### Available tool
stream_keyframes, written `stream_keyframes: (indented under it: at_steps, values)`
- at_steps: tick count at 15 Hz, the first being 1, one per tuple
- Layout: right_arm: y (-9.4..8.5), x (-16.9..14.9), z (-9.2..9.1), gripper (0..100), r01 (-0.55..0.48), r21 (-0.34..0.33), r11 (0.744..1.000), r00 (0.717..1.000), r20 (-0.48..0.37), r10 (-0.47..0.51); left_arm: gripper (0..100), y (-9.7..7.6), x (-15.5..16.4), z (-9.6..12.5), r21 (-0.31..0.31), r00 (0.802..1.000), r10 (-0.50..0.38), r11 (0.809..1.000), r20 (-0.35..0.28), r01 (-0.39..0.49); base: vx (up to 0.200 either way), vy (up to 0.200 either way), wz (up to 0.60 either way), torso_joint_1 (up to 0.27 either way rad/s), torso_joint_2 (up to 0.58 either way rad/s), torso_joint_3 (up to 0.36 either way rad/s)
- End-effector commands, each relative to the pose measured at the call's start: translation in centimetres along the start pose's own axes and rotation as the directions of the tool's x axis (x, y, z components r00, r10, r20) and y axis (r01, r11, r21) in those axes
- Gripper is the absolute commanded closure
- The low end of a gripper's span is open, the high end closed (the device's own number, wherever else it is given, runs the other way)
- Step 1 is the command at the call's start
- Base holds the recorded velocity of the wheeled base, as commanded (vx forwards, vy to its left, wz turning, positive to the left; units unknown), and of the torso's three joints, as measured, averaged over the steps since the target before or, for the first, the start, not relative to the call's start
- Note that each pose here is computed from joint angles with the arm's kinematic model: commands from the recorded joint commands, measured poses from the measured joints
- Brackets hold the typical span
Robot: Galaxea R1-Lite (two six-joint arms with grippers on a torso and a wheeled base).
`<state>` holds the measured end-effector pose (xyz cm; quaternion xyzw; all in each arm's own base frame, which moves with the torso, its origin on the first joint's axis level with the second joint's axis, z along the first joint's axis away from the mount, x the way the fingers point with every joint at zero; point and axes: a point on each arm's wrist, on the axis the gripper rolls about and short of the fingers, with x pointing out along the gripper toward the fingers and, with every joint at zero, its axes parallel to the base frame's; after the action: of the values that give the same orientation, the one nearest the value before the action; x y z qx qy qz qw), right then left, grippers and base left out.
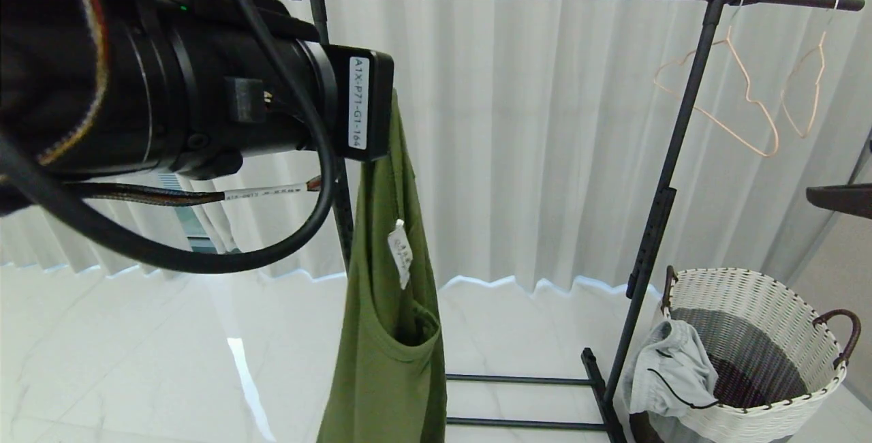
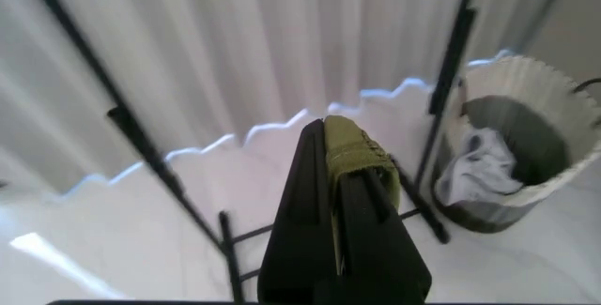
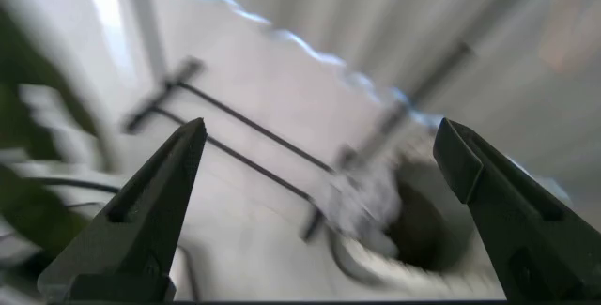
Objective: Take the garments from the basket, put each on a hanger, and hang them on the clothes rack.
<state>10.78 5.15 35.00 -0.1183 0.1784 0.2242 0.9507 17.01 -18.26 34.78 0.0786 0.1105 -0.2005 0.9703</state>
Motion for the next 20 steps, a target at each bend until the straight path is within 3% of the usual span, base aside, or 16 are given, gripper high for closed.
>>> stream_keyframes:
  at_steps: [1,3,5,8,9,12,20]
  values:
    - [-0.9,0.3,-0.9,0,0.189,-0.001,0.982,0.977,-0.105,-0.188,100,2.0,-0.9,-1.4,0.025,0.995,0.088,0.996,-0.037,-0.087,0.000,0.000,0.00,0.000,0.00,0.000]
    - [-1.8,0.8,-2.0,0,0.294,0.004,0.956,0.943,-0.168,-0.289,100,4.7,-2.2,-3.2,0.078,0.977,0.201,0.978,-0.074,-0.195,0.000,0.000,0.00,0.000,0.00,0.000]
    - [-2.4,0.8,-2.9,0,0.345,-0.034,0.938,0.919,-0.189,-0.345,100,6.3,-3.1,-3.8,0.068,0.961,0.264,0.963,-0.082,-0.259,0.000,0.000,0.00,0.000,0.00,0.000]
    - [-3.4,0.7,-4.9,0,0.465,-0.178,0.867,0.839,-0.225,-0.496,100,7.5,-3.3,-3.8,0.051,0.944,0.320,0.947,-0.083,-0.317,0.000,0.000,0.00,0.000,0.00,0.000]
    - [-3.6,0.9,-5.4,0,0.481,-0.200,0.854,0.831,-0.207,-0.517,100,7.7,-3.3,-3.9,0.048,0.940,0.329,0.944,-0.086,-0.326,0.000,0.000,0.00,0.000,0.00,0.000]
    - [-3.8,2.0,-5.8,0,0.486,-0.169,0.858,0.848,-0.146,-0.509,100,7.7,-3.1,-4.0,0.051,0.939,0.331,0.944,-0.092,-0.327,0.000,0.000,0.00,0.000,0.00,0.000]
    - [-3.7,2.5,-6.4,0,0.479,0.040,0.877,0.870,-0.155,-0.468,100,7.6,-3.2,-4.3,0.051,0.940,0.328,0.945,-0.095,-0.324,0.000,0.000,0.00,0.099,-0.39,-0.286]
